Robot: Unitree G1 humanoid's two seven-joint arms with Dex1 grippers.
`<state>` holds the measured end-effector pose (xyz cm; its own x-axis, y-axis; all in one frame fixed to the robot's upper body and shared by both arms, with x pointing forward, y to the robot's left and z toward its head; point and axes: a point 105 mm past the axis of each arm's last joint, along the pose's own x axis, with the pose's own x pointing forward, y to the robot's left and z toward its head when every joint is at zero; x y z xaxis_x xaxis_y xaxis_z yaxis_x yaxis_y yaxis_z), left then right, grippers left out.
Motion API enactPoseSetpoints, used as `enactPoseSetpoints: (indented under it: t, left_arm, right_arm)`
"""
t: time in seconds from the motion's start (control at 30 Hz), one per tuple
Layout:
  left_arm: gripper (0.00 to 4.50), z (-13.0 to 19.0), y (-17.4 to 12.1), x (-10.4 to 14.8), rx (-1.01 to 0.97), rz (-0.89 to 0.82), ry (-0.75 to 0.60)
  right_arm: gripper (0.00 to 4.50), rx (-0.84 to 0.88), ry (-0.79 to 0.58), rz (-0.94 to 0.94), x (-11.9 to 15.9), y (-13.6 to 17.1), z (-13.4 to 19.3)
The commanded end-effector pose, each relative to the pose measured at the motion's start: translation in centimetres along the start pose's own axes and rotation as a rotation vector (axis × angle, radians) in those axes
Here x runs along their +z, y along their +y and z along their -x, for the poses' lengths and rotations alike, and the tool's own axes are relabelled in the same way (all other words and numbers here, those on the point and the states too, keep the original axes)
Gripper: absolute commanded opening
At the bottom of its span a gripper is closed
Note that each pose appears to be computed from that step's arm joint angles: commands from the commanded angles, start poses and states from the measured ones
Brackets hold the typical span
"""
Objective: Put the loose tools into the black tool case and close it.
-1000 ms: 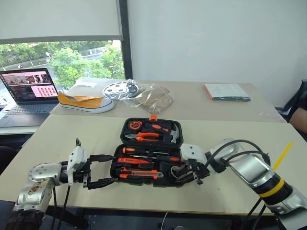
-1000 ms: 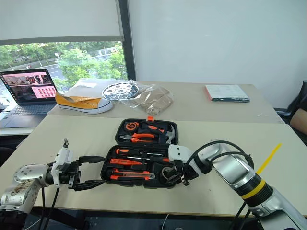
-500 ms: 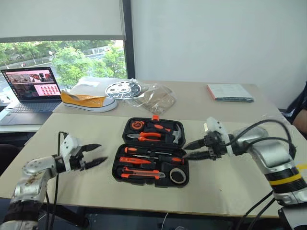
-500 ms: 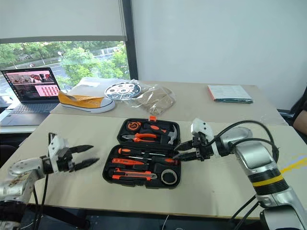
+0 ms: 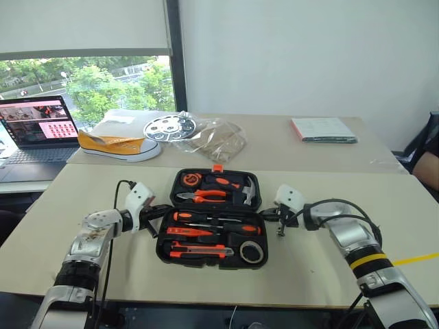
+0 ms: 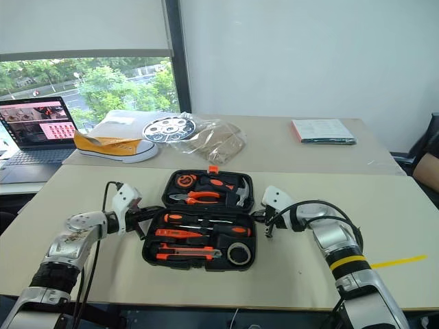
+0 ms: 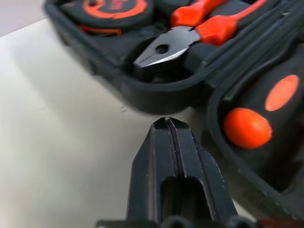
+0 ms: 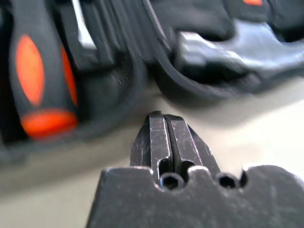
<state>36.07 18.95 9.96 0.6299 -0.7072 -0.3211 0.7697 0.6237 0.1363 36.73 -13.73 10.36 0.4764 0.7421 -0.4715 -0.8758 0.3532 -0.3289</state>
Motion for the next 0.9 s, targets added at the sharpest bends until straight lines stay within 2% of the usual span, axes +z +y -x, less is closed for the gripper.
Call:
enactPoseSetpoints:
  t: [0.03, 0.27, 0.43, 0.47, 0.5, 0.57, 0.63, 0.7, 0.73, 0.77, 0.83, 0.9]
  left_arm:
    - [0.05, -0.8, -2.6, 1.2, -0.149, -0.017, -0.033]
    - [0.05, 1.5, -2.6, -0.4, -0.110, 0.004, 0.010]
    - [0.05, 3.2, -1.5, -0.4, -0.027, 0.092, -0.019]
    - [0.54, 3.9, -1.0, -0.6, -0.002, 0.091, 0.006]
    - [0.71, 4.5, -0.8, -0.9, 0.011, 0.108, 0.032]
    - [1.43, 5.6, -0.2, -0.8, 0.032, 0.112, 0.056]
    - [2.10, 6.4, -0.4, 0.1, -0.018, 0.191, 0.025]
    - [2.86, 7.1, 0.3, 0.7, 0.006, 0.226, 0.059]
    - [3.15, 7.2, 0.8, 1.1, 0.018, 0.245, 0.103]
    - [3.63, 7.1, 1.2, 1.6, 0.025, 0.264, 0.124]
    - [4.33, 6.4, 1.8, 3.3, 0.034, 0.345, 0.109]
    - [4.50, 5.5, 2.1, 4.2, 0.044, 0.386, 0.114]
  right_arm:
    - [0.00, 0.060, -0.054, 0.044, 2.1, 1.2, 0.3]
    - [0.00, 0.090, -0.019, -0.015, 1.2, 3.9, 1.5]
    - [0.00, 0.005, -0.004, -0.021, 0.2, 3.0, 3.3]
    - [0.29, 0.017, 0.015, -0.067, -0.2, 3.1, 4.2]
    - [0.58, 0.039, 0.027, -0.089, -0.4, 3.3, 5.1]
    - [1.10, 0.017, 0.018, -0.059, -0.2, 2.8, 6.3]
    - [1.81, 0.038, -0.001, -0.093, 0.2, 3.0, 7.3]
    - [2.52, 0.048, -0.041, -0.195, 1.2, 3.1, 8.1]
    - [2.83, 0.040, -0.004, -0.286, 1.4, 2.9, 8.3]
    - [3.21, 0.031, 0.036, -0.347, 1.5, 2.8, 8.4]
    - [3.87, 0.027, 0.035, -0.458, 2.7, 2.2, 8.2]
    - [4.44, 0.024, 0.014, -0.583, 3.7, 1.5, 7.7]
